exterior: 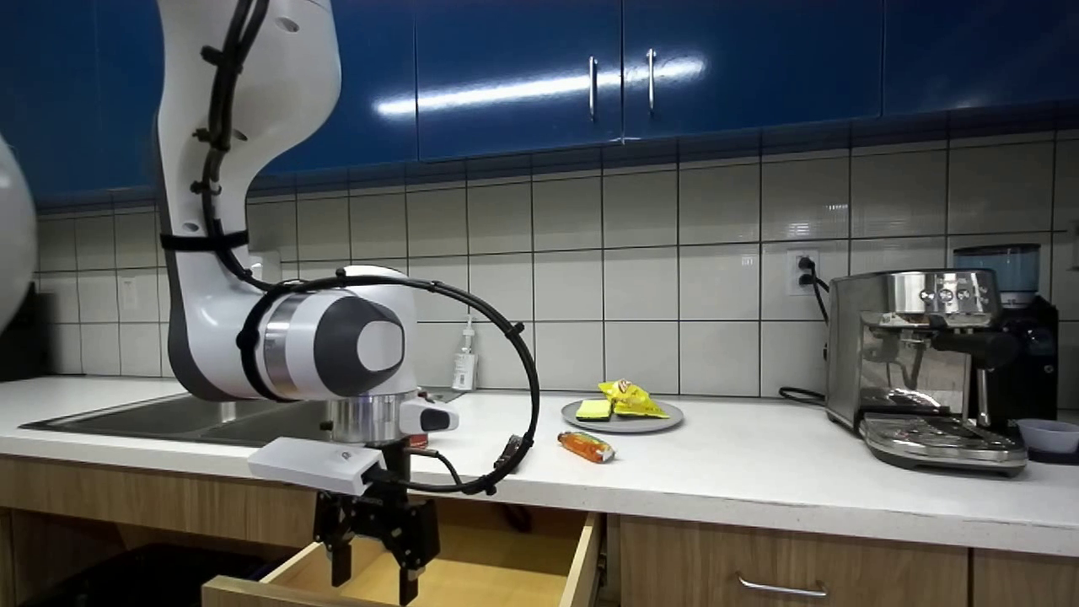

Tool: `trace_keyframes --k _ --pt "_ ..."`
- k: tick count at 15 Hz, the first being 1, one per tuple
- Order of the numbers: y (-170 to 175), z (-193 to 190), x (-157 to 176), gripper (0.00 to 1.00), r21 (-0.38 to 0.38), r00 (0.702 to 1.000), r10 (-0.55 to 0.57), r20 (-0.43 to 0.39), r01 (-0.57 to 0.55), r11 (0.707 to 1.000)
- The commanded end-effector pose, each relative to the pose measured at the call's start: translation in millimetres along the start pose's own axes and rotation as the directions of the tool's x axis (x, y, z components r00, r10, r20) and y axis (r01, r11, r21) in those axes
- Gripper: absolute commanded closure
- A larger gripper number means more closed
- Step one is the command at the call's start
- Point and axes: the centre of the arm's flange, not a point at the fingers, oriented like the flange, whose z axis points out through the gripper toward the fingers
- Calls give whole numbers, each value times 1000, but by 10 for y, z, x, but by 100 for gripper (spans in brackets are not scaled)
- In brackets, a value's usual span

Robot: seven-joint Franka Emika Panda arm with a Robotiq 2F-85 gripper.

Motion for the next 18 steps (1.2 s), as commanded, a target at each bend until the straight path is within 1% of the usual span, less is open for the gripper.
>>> trace_keyframes --k 1,6,13,18 --pt "-1 -134 -187 0 -3 1000 24 3 -24 1000" --pt "16 -233 -217 0 3 1000 30 2 -30 1000" --pt "42 -595 -57 0 16 998 31 -62 -30 999" --pt "83 -901 104 0 23 996 34 -79 -32 999"
